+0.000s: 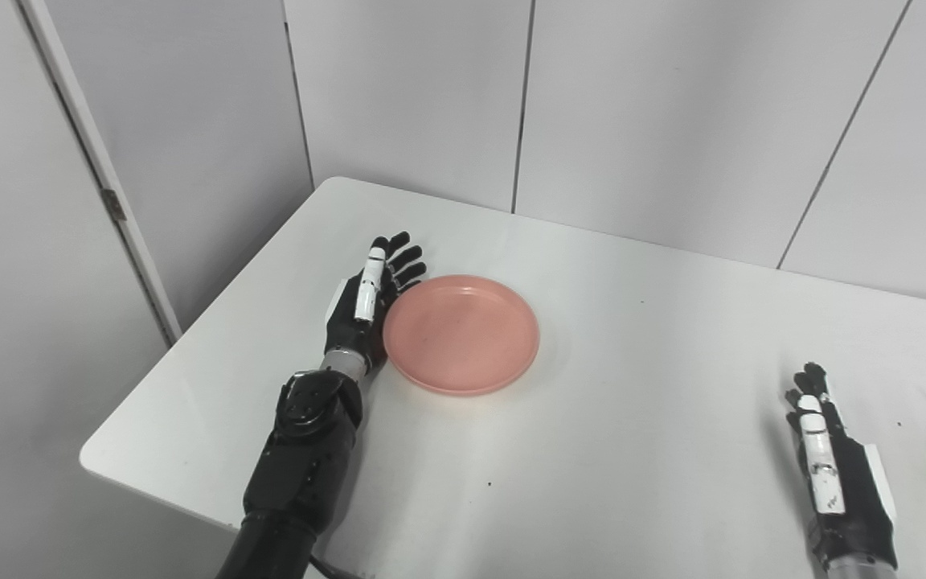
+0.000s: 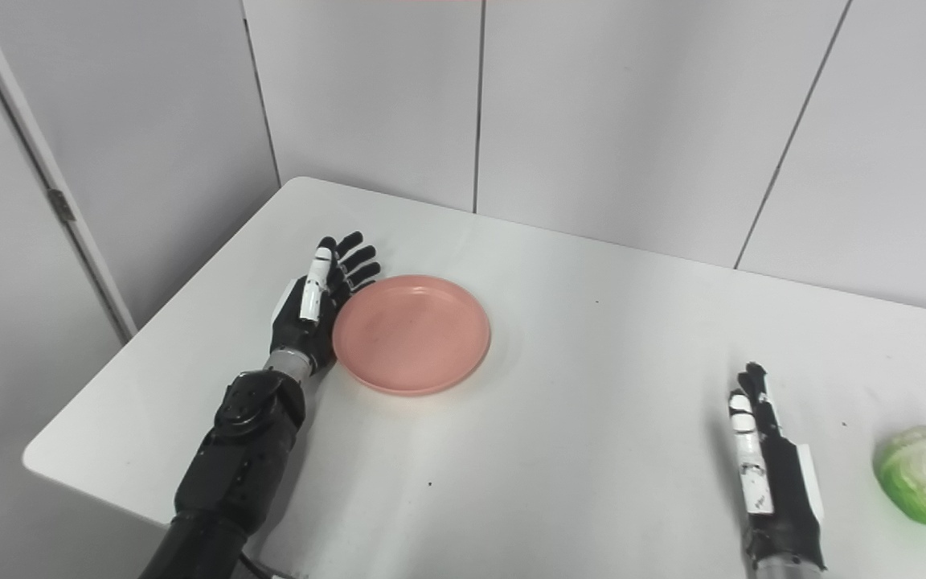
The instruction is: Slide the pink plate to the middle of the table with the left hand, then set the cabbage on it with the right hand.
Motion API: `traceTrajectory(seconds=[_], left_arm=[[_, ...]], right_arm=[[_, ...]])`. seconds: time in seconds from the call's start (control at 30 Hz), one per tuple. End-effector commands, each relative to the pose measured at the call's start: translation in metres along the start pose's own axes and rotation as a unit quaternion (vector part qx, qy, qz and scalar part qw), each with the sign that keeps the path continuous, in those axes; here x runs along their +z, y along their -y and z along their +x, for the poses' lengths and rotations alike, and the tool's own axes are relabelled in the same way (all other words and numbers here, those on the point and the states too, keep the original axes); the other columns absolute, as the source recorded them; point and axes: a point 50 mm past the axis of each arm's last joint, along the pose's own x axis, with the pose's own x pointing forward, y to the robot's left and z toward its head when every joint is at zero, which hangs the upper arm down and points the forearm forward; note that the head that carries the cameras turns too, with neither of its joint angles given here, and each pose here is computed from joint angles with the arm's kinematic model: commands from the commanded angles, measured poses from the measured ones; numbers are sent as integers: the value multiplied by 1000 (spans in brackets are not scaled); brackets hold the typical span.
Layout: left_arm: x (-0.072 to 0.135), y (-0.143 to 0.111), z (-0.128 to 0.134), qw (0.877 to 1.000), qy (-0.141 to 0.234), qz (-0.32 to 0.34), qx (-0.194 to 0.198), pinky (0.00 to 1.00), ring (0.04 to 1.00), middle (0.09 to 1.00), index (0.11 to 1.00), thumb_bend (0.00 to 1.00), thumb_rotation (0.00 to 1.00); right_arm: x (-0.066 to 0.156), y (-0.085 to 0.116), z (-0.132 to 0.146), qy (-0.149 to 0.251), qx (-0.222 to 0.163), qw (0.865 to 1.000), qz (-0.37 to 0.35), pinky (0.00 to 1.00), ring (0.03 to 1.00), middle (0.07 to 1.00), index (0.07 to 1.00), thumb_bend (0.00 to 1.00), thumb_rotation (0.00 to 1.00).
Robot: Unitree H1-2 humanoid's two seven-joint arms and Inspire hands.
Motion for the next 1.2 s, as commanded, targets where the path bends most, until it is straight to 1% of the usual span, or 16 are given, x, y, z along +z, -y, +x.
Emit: traceTrajectory(seconds=[0.0,0.17,0.23,0.33,0.5,0.67,0.77,0.87,1.03,1.17], left_arm=[[3,17,7,1000,-6,-4,-22,858,858,868,859,444,1000],[-5,44,9,998,-18,-5,-52,874,866,874,865,443,1000],[-8,52,10,998,-21,-4,-61,861,861,872,865,443,1000],[-10,64,10,997,-24,-7,-72,865,864,874,871,443,1000],[-12,80,9,996,-28,-13,-80,857,858,867,866,440,1000],[-16,97,6,994,-35,-8,-104,866,864,871,876,445,1000],[-19,106,5,992,-36,-11,-121,889,871,877,882,452,1000],[-23,116,1,990,-37,-6,-134,885,868,873,879,463,1000],[-24,126,-4,987,-37,-3,-157,896,874,878,881,462,1000],[-23,132,-10,984,-37,-10,-173,916,874,880,884,461,1000]], right_arm=[[6,-5,2,4,4,1000,5,997,971,977,986,276,1000],[6,-9,3,8,3,1000,11,982,969,978,985,272,1000],[6,-9,3,10,2,1000,13,979,966,977,983,278,1000],[7,-11,3,14,4,1000,17,956,957,972,982,259,1000],[8,-15,2,14,4,1000,18,949,952,969,981,258,1000],[9,-19,1,9,-3,1000,13,942,933,945,964,265,1000],[9,-22,2,7,-4,1000,12,958,934,938,958,278,1000],[7,-24,3,6,-4,1000,10,974,941,942,956,292,1000],[4,-27,4,3,-4,1000,6,984,939,943,953,308,1000],[1,-30,6,0,-5,1000,2,976,940,946,951,346,1000]])
